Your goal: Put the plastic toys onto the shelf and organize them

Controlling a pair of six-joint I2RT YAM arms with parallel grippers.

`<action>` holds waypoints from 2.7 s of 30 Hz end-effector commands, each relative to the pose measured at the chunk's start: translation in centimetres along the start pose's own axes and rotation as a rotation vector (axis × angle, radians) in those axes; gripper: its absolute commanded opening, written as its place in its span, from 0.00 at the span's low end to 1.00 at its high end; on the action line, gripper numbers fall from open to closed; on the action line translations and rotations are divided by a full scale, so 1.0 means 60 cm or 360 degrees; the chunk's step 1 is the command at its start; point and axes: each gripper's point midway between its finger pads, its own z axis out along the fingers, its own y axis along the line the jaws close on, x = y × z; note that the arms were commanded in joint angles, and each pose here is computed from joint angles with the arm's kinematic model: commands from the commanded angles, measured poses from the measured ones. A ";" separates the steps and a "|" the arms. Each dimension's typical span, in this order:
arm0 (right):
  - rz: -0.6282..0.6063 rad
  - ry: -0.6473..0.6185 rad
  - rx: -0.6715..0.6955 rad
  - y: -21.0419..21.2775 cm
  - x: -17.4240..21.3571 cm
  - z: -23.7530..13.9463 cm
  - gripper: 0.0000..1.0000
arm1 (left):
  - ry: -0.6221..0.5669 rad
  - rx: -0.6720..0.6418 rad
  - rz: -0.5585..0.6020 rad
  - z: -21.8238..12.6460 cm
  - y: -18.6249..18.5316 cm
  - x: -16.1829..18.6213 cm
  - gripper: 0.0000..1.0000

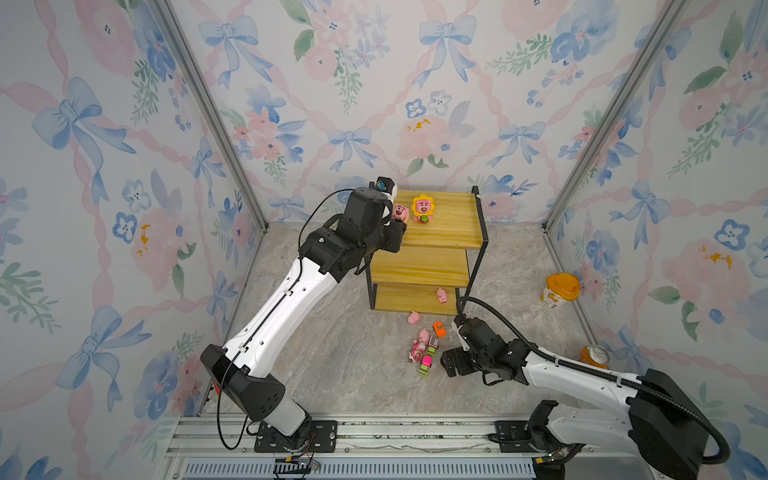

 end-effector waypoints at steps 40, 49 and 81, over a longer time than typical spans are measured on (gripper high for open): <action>0.0028 -0.0011 -0.0062 -0.008 0.004 0.005 0.98 | -0.0135 -0.0231 0.0027 -0.005 0.026 -0.046 0.16; 0.0036 -0.0018 -0.0075 -0.008 0.005 0.005 0.98 | -0.0110 -0.0241 0.0038 0.008 0.023 -0.040 0.18; 0.0045 -0.0029 -0.0082 -0.010 0.005 0.005 0.98 | -0.0078 -0.0319 0.0082 0.011 0.028 -0.028 0.26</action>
